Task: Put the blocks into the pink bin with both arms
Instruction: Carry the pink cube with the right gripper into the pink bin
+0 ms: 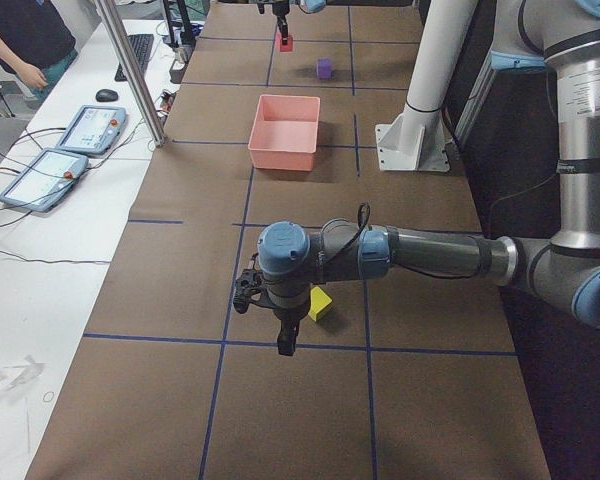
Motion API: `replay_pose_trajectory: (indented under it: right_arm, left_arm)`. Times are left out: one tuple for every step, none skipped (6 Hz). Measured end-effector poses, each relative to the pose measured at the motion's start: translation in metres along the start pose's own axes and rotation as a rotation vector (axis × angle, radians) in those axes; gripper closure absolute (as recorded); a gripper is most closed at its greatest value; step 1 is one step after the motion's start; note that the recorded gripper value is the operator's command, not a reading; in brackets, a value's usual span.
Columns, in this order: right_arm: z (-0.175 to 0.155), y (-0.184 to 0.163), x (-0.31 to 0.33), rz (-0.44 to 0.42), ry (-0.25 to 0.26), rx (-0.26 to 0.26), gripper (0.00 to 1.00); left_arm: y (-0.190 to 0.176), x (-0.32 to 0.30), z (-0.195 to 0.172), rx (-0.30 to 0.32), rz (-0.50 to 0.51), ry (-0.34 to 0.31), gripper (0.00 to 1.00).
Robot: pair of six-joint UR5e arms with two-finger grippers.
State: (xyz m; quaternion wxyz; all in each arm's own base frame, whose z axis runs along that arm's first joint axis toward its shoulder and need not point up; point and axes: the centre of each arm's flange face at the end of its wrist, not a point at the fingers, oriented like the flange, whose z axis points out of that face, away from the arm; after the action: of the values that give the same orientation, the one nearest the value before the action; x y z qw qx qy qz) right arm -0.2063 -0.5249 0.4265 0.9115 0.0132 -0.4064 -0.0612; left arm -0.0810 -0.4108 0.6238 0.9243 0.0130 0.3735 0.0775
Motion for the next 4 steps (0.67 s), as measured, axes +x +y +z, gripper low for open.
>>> replay_pose_trajectory:
  right_arm:
    - [-0.008, -0.001, -0.074, 0.123, -0.029, 0.013, 0.66]
    - [-0.001, 0.003, -0.149, 0.239, -0.044, 0.024, 0.66]
    - [0.012, 0.012, -0.221, 0.328, -0.046, 0.039, 0.66]
    - [0.021, 0.017, -0.283, 0.381, -0.045, 0.054, 0.51]
  left_arm:
    - [-0.005, 0.007, 0.004, -0.009, 0.016, 0.0, 0.0]
    - [-0.014, 0.014, 0.002, 0.0, 0.039, -0.002, 0.0]
    - [-0.024, 0.021, -0.004, 0.037, 0.081, -0.01, 0.0]
    - [-0.034, 0.025, -0.008, 0.091, 0.139, -0.022, 0.0]
